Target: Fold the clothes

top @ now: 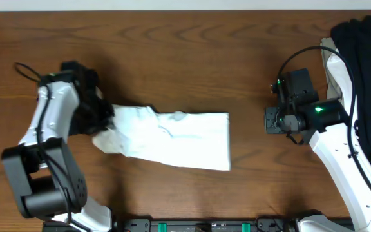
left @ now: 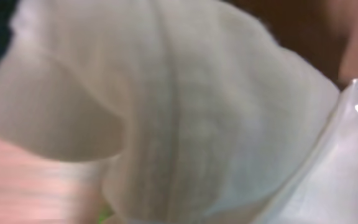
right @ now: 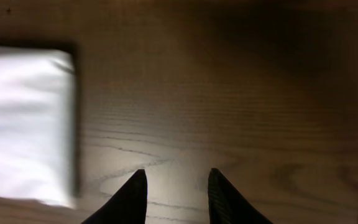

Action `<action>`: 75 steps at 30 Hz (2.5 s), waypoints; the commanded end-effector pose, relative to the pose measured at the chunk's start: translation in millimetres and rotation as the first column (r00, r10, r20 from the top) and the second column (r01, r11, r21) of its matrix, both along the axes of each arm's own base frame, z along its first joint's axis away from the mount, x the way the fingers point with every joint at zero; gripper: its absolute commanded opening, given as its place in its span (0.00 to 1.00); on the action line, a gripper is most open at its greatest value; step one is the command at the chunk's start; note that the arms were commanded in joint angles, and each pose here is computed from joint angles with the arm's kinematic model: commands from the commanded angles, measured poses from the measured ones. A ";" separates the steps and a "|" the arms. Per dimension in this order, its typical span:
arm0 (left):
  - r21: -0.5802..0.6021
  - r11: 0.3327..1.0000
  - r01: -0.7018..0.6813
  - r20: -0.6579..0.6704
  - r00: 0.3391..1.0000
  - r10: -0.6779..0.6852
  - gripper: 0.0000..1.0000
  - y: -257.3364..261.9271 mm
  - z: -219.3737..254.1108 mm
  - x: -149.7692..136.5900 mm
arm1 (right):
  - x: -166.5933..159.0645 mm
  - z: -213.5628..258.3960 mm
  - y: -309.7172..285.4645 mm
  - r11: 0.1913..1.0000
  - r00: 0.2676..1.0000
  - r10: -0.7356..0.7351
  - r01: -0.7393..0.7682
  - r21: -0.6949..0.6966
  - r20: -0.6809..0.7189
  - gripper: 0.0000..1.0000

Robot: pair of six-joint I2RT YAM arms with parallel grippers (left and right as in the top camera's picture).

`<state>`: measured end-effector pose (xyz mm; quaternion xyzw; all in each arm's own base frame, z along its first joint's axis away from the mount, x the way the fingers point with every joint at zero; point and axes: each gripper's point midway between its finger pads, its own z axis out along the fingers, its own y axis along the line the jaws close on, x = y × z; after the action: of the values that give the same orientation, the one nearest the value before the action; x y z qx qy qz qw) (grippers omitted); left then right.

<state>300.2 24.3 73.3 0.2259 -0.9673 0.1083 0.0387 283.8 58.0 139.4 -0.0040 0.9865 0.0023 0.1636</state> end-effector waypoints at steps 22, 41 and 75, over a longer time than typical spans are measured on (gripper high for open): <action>0.118 0.932 0.344 0.106 0.929 -0.356 0.06 -124.2 78.0 17.8 | -15.9 -16.7 -8.4 0.999 0.993 -0.042 0.040 -0.021 -0.112 0.31; 0.141 0.784 0.604 0.063 0.785 -0.616 0.12 -232.1 42.5 -19.9 | -17.0 -17.7 -8.7 0.999 0.992 -0.042 0.040 -0.023 -0.120 0.32; 0.326 0.910 0.257 0.182 0.927 -0.327 0.60 -81.5 59.3 69.6 | -51.1 -15.6 161.2 0.771 0.863 0.497 -0.394 0.500 -0.086 0.45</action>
<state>366.6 -61.4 144.5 0.0785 -0.9912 -0.0067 -0.1065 247.9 193.3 133.7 -0.1838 0.9463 0.2519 0.0860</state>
